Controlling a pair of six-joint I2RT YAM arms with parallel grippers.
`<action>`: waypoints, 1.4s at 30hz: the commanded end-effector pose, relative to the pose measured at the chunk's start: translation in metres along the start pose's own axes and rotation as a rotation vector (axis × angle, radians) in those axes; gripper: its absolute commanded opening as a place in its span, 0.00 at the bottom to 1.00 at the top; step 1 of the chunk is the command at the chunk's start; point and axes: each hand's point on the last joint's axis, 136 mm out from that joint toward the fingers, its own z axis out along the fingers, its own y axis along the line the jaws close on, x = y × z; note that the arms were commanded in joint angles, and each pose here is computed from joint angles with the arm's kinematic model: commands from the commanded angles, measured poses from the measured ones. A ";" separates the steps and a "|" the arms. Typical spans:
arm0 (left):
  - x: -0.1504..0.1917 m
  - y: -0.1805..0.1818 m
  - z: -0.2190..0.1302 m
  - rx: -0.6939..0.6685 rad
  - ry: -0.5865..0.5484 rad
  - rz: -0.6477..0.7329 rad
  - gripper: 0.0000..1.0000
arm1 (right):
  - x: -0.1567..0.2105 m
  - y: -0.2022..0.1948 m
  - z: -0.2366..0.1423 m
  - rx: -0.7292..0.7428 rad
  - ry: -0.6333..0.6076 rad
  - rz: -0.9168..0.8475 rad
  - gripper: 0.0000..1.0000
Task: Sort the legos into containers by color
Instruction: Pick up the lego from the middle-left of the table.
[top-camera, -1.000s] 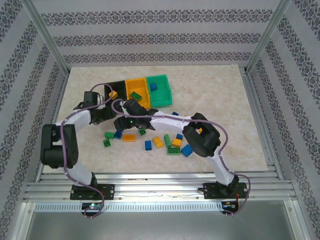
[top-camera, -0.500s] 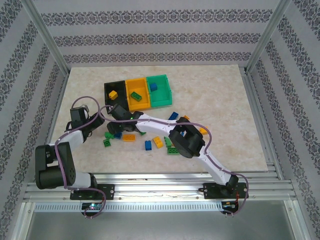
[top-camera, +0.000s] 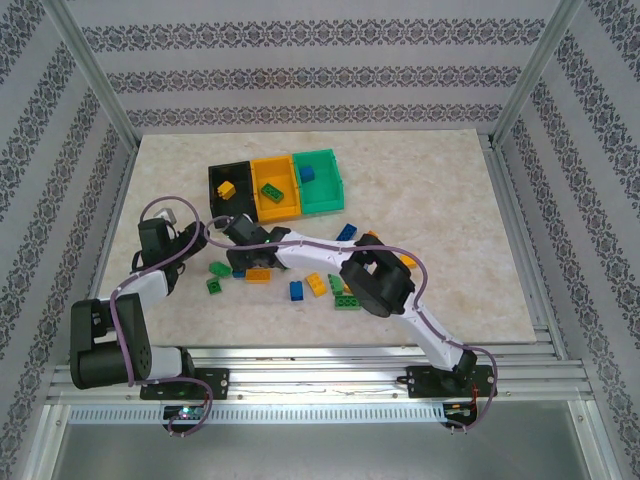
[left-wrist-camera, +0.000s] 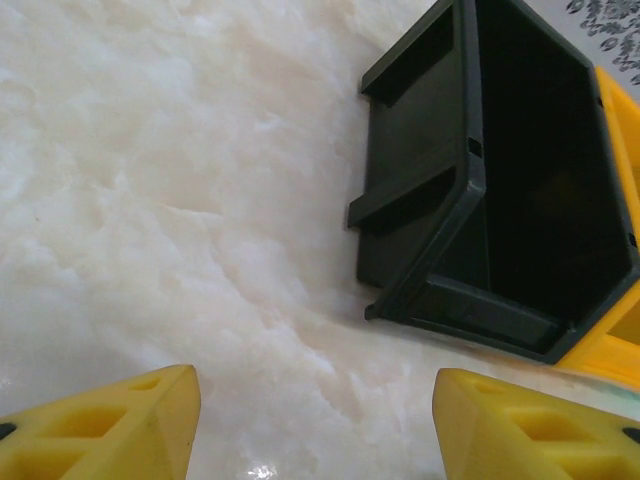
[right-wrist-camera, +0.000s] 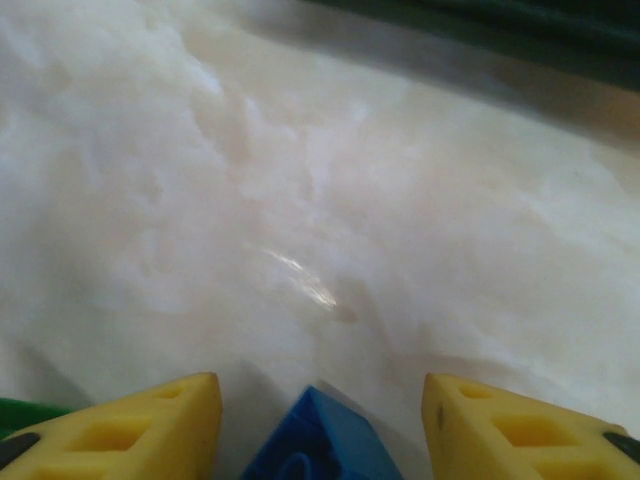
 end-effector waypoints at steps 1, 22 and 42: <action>-0.016 -0.017 -0.006 0.077 -0.066 -0.003 0.62 | 0.038 -0.025 0.012 0.077 0.111 0.002 0.54; 0.009 -0.041 0.009 0.166 -0.006 -0.006 0.61 | 0.000 -0.040 -0.027 -0.116 -0.041 0.203 0.05; 0.014 -0.053 0.010 0.186 -0.002 0.032 0.61 | -0.123 -0.193 -0.117 -0.081 -0.336 0.392 0.05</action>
